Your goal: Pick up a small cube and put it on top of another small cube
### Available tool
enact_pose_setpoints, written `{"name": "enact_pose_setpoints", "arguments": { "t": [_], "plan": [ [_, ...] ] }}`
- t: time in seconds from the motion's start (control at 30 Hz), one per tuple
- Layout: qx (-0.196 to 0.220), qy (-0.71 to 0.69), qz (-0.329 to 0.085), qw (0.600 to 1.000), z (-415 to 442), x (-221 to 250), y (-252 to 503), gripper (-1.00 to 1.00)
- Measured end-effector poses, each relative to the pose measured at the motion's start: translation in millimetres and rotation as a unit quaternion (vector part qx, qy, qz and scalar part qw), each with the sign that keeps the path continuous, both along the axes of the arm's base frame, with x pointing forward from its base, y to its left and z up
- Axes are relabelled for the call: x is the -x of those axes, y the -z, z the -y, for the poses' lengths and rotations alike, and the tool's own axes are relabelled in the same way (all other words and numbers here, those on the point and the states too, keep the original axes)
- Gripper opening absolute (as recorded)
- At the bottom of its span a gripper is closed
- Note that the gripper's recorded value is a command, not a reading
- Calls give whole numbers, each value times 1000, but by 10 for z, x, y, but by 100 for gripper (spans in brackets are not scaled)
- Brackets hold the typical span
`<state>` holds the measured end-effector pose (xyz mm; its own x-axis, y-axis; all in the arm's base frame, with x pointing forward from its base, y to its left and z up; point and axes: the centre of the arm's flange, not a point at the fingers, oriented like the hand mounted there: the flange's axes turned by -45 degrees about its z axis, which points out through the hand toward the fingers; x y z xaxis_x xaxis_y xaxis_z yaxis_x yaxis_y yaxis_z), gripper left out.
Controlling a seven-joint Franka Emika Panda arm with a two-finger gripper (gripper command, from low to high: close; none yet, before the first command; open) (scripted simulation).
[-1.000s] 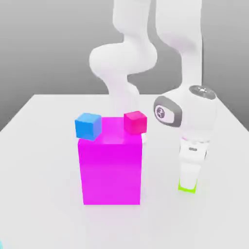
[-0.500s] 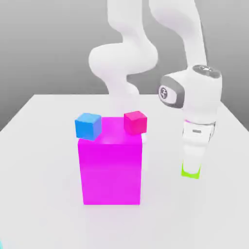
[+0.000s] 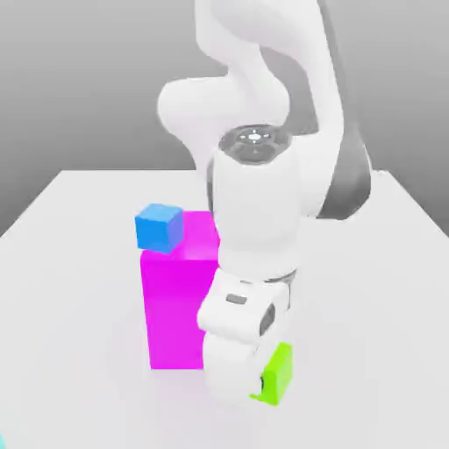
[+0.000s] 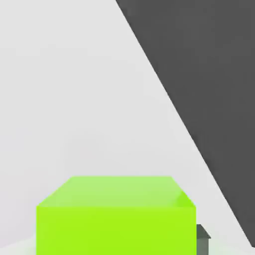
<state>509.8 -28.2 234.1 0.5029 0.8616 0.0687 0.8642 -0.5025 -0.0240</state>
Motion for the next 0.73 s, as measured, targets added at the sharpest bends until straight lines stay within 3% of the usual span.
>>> {"name": "enact_pose_setpoints", "arguments": {
  "t": [0.3,0.4,0.43,0.63,0.73],
  "plan": [
    [26,52,-6,998,2228,-200,-83,-100],
    [34,61,-9,998,2655,-152,323,-100],
    [34,61,-10,997,2684,-143,444,100],
    [35,62,-10,997,2698,-138,505,100],
    [35,62,-9,997,2716,-144,173,100]
  ]
}}
